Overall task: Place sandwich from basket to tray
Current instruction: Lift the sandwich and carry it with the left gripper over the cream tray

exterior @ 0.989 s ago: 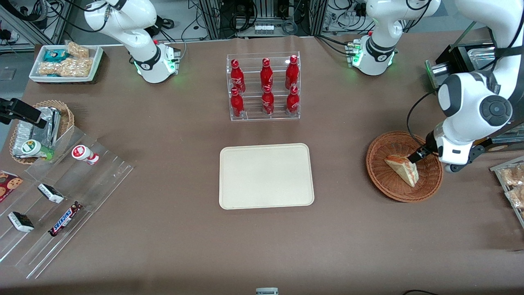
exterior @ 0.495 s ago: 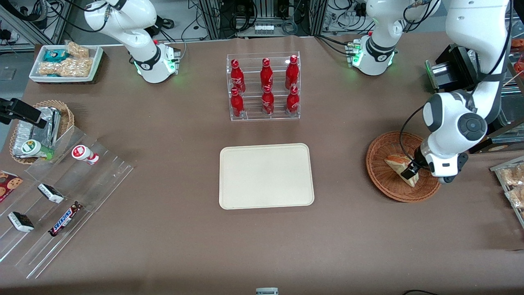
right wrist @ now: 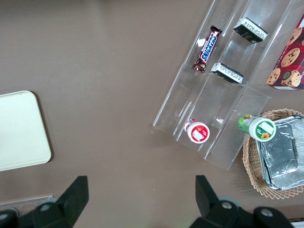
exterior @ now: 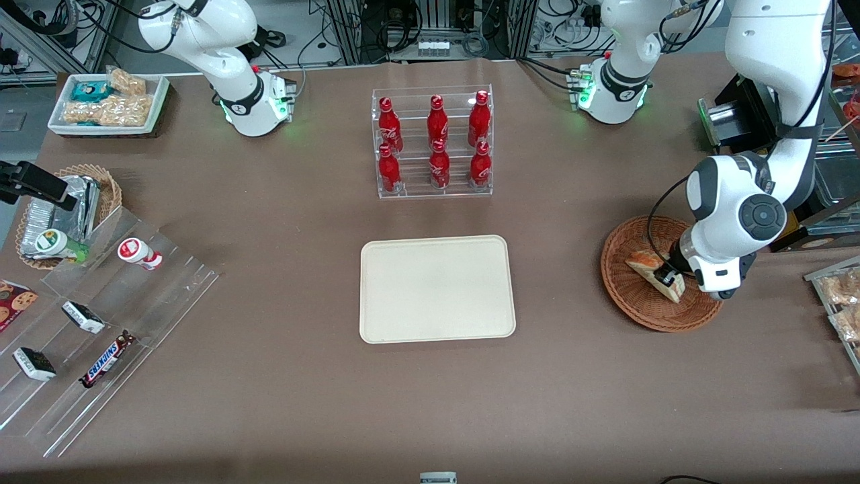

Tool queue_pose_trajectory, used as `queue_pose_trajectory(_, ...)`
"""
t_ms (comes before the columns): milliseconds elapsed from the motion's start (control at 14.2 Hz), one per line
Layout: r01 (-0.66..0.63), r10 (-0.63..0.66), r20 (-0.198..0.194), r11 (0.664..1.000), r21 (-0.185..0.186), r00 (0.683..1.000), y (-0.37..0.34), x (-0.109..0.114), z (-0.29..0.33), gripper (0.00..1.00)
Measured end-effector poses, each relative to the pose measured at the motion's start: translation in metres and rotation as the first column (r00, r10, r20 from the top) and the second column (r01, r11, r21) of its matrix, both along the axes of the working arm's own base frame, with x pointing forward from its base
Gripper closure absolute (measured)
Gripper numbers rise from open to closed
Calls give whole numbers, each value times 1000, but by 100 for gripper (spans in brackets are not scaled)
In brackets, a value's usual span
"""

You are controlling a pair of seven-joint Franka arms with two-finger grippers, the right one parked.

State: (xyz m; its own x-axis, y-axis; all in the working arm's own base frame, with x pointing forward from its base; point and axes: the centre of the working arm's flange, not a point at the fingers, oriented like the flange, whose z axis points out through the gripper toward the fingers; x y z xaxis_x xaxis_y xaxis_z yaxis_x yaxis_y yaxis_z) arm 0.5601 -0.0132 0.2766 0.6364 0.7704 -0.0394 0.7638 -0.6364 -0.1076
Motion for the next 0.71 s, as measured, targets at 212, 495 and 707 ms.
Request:
queue_pose_trajectory(212, 59, -59, -19, 998, -4, 998, -40, 19, 52, 81)
queue_pose_trajectory(495, 215, -214, 11, 976, -32, 977, -138, 21, 82, 82)
queue_pose_trajectory(707, 355, -356, 11, 931, -81, 935, -226, 4, 74, 85)
